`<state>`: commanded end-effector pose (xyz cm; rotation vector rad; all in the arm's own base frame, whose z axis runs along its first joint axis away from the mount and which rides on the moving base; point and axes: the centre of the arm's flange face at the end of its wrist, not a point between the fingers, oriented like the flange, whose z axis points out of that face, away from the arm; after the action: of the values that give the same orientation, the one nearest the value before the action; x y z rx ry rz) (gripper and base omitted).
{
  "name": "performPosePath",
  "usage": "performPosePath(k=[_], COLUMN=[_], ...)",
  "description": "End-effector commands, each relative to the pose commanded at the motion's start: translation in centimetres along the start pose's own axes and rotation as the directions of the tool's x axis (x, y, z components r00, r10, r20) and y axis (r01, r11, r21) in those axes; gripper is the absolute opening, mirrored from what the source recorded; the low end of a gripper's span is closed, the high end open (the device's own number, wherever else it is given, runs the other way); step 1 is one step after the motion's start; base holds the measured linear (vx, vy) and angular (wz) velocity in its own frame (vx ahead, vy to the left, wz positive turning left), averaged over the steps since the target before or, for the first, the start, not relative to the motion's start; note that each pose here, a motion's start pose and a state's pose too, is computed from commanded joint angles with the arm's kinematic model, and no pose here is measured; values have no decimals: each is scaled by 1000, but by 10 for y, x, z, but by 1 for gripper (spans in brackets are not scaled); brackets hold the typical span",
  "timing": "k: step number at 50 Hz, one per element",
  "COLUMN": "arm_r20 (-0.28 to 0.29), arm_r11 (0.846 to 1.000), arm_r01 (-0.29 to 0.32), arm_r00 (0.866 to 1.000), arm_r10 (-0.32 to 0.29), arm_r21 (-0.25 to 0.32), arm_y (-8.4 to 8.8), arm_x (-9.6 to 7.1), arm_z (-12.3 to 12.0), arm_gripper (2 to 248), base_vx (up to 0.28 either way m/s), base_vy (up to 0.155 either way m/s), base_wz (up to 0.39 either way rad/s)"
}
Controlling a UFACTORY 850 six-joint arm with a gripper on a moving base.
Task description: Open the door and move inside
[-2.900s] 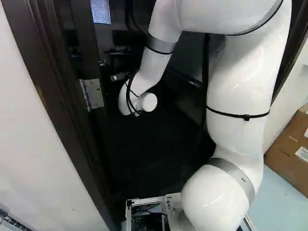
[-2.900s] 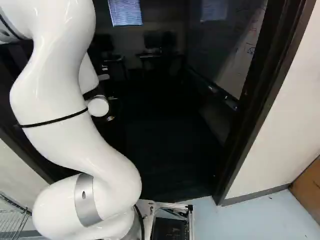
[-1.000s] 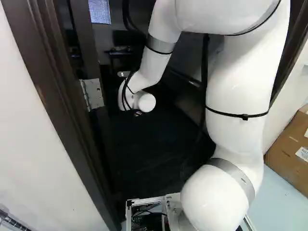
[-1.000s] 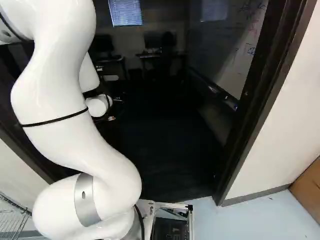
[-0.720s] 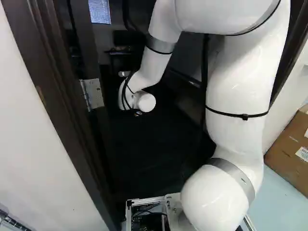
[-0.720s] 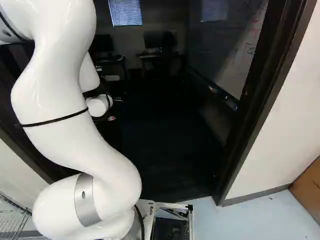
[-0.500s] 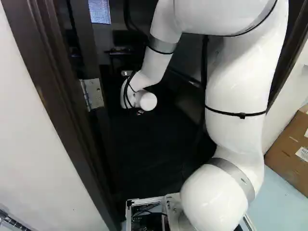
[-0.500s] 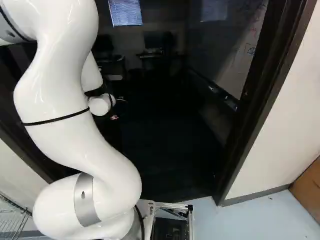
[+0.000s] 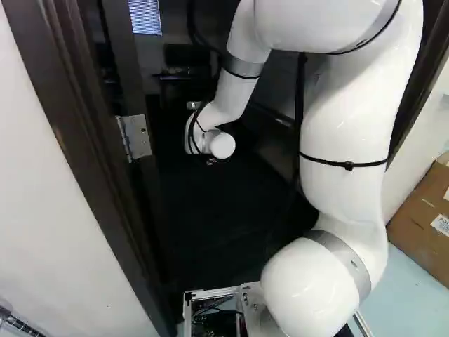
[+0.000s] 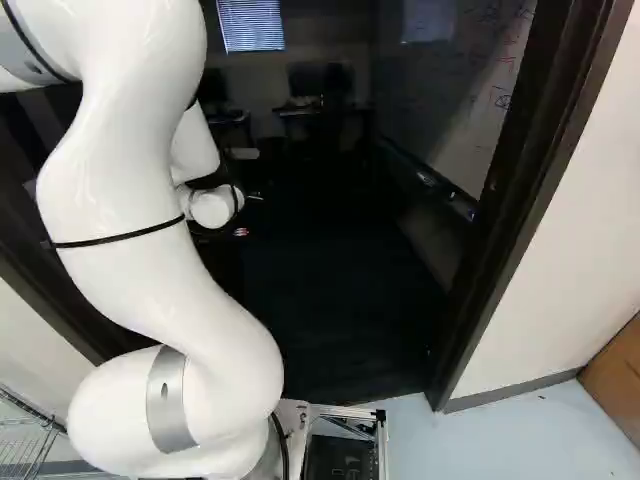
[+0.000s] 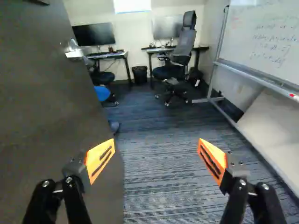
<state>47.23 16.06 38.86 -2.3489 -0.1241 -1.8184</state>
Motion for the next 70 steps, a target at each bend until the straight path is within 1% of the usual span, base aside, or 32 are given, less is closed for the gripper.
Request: performPosePath(k=[38, 70], arm_r20=[-2, -3], arm_r11=[994, 980], arm_r01=[-26, -47], arm_r00=[1000, 999], arm_r10=[25, 47], arm_r21=[-106, -194], arm_y=[55, 98], arm_x=[2, -1], arm_z=[-16, -48], arm_gripper=[247, 247], base_vx=[0, 0], base_vy=[0, 0], base_wz=[0, 0])
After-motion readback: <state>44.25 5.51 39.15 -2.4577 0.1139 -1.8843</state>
